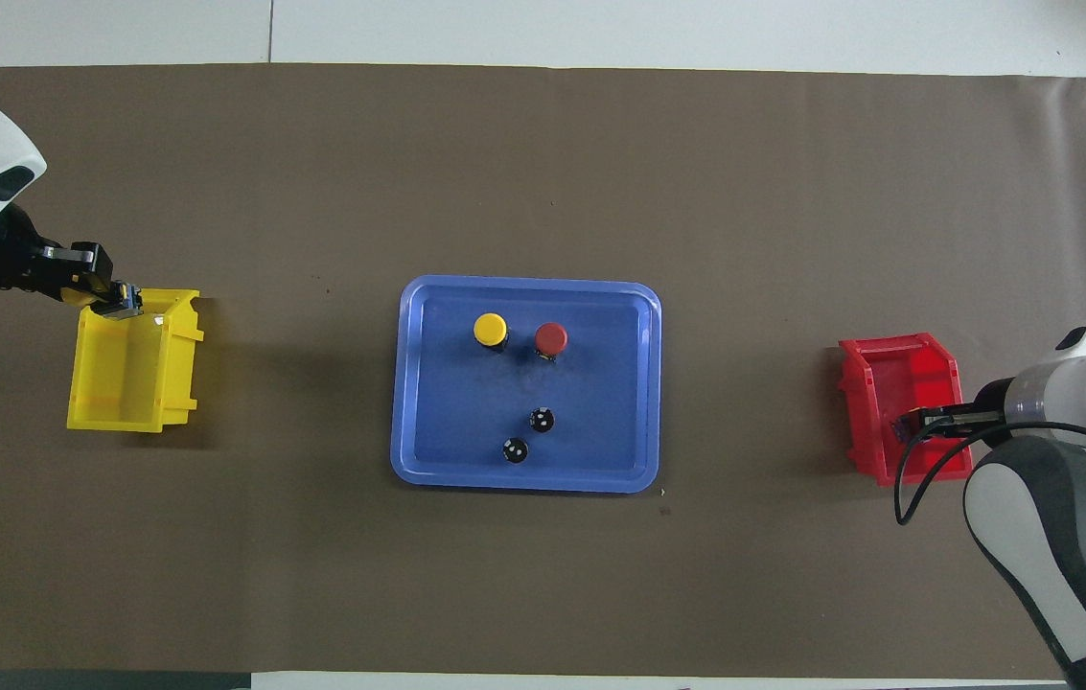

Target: Sort red and yellow buttons by color

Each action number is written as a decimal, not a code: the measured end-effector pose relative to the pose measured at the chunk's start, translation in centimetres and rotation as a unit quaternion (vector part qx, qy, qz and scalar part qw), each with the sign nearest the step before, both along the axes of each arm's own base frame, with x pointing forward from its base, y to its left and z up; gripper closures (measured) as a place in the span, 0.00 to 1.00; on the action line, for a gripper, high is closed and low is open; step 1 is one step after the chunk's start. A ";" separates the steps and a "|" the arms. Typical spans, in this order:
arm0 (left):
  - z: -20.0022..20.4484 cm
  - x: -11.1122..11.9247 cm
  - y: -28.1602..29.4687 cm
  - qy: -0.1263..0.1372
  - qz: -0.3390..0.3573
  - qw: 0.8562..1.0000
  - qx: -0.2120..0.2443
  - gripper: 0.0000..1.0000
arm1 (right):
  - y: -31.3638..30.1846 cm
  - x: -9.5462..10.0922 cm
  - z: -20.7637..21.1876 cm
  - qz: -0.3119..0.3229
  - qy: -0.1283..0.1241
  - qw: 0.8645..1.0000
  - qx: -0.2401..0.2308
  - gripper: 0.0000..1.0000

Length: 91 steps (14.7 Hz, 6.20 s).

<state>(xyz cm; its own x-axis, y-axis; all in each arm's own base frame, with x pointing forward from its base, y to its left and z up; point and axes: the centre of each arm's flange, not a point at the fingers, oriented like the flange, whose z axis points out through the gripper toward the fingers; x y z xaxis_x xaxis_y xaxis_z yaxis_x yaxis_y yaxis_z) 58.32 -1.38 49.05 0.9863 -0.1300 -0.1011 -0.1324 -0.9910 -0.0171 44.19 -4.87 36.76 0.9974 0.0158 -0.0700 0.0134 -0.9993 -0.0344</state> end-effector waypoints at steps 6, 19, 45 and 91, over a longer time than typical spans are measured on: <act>-2.7 -1.9 2.7 0.011 -0.032 0.999 -0.007 0.59 | 0.1 -0.5 -1.0 0.000 0.000 1.000 0.000 0.59; -11.5 -6.0 3.0 0.008 -0.094 0.995 0.012 0.59 | 0.2 -0.4 -0.8 0.002 0.000 1.000 0.000 0.44; -6.0 -5.3 -2.7 0.005 -0.043 0.999 0.026 0.29 | 43.2 11.9 0.4 -0.049 -0.093 0.994 0.012 0.30; -13.2 -6.3 -38.9 -0.043 0.095 0.994 -0.038 0.11 | -0.6 4.2 2.3 0.104 -0.052 0.993 0.032 0.59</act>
